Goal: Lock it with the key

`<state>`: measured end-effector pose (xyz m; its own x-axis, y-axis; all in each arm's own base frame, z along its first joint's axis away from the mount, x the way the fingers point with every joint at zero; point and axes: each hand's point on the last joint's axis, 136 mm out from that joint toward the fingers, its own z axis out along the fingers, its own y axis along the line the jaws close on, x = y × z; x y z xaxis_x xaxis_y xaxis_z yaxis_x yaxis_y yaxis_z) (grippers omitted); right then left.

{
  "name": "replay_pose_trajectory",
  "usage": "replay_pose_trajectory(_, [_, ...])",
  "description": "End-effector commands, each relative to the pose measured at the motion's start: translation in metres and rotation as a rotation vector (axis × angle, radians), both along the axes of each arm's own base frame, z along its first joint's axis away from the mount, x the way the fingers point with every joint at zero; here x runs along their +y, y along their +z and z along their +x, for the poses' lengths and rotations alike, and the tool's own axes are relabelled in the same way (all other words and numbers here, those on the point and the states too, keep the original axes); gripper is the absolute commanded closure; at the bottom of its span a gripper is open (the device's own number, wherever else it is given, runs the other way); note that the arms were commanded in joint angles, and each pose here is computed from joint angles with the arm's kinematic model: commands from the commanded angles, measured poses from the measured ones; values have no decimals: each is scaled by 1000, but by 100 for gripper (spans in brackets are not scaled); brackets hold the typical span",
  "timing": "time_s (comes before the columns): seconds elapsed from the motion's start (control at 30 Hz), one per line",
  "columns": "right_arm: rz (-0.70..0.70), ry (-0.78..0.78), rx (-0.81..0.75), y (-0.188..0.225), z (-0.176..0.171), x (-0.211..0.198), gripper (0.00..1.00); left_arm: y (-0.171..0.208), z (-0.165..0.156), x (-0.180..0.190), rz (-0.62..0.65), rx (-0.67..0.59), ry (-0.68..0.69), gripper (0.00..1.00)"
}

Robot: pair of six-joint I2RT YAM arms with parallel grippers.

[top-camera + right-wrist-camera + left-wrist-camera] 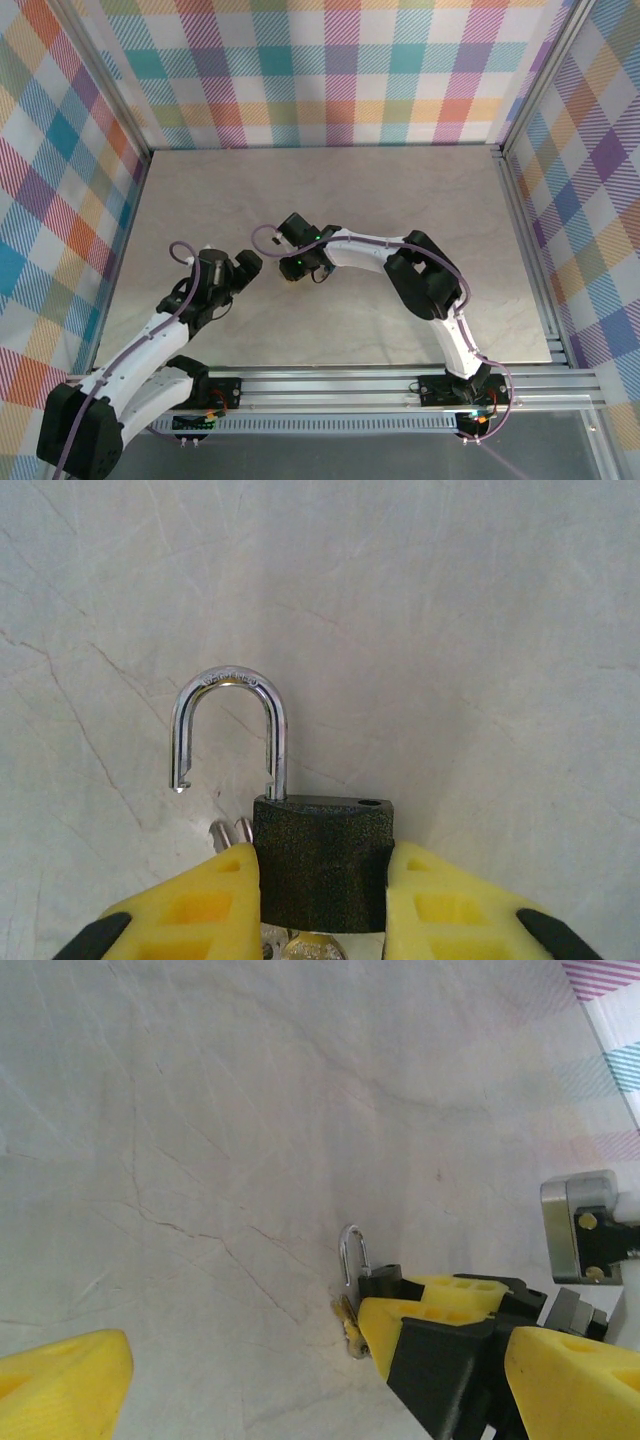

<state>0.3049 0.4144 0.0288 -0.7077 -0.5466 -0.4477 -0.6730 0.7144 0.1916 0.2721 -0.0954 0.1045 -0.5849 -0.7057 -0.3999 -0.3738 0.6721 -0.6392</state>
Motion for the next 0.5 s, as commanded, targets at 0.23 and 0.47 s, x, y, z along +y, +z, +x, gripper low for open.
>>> replay_pose_trajectory(0.23, [105, 3, 34, 28, -13, 4, 80, -14, 7, -16, -87, 9, 0, 8])
replay_pose_trajectory(0.47, [151, 15, 37, 39, -18, 6, 80, -14, 12, -22, -113, 6, -6, 11])
